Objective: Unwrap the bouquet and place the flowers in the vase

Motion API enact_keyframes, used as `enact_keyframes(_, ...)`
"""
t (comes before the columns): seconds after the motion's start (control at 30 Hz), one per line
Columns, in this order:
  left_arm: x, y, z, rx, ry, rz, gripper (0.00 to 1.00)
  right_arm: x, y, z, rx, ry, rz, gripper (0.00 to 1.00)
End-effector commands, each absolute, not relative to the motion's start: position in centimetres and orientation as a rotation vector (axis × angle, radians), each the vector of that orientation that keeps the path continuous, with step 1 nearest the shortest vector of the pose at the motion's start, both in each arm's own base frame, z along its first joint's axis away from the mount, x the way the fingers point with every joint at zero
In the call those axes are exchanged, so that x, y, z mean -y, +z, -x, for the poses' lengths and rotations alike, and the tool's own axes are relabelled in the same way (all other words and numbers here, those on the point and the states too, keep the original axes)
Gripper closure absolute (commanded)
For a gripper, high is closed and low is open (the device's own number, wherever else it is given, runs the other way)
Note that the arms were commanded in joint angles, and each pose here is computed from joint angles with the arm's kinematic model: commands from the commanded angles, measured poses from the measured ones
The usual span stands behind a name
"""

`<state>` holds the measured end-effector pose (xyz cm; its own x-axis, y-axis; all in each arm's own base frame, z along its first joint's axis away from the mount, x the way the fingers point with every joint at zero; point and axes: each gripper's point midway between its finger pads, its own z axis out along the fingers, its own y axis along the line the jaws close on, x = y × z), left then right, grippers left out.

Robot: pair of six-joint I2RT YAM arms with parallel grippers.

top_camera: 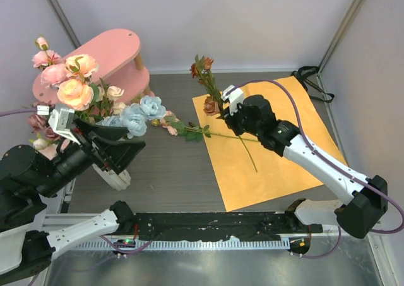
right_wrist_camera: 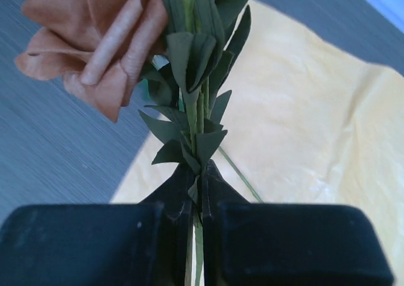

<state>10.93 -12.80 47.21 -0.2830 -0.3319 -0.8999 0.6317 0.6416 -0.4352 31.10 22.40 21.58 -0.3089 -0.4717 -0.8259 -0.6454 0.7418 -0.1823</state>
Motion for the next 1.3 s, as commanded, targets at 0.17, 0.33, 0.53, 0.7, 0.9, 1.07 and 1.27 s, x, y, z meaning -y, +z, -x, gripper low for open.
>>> enact_keyframes(0.17, 19.1, 50.0, -10.0, -1.554, -1.222, -0.379, 0.00, -32.7, 35.5, -25.8, -1.564, 1.163, 0.627, 0.99)
enact_keyframes(0.33, 20.4, 49.0, -11.9, -1.602, -1.177, -0.353, 0.00, -34.5, 39.6, -21.8, -1.391, 1.381, 0.632, 0.99)
enact_keyframes(0.53, 22.7, 47.8, -13.8, -1.657, -1.149, -0.358, 0.10, -37.5, 41.4, -16.8, -1.321, 1.494, 0.744, 0.99)
enact_keyframes(0.7, 22.9, 47.6, -14.3, -1.690, -1.126, -0.348, 0.12, -38.3, 43.0, -14.2, -1.237, 1.550, 0.752, 0.99)
enact_keyframes(0.9, 22.3, 49.1, -11.5, -1.645, -1.313, -0.313, 0.07, -38.4, 44.1, -13.6, -1.190, 1.548, 0.754, 0.99)
enact_keyframes(1.07, 20.0, 49.7, -10.5, -1.598, -1.316, -0.258, 0.10, -38.4, 44.5, -13.4, -1.175, 1.540, 0.772, 0.99)
enact_keyframes(1.27, 20.3, 48.0, -11.6, -1.654, -1.261, -0.239, 0.02, -38.0, 46.4, -12.9, -1.114, 1.570, 0.757, 0.99)
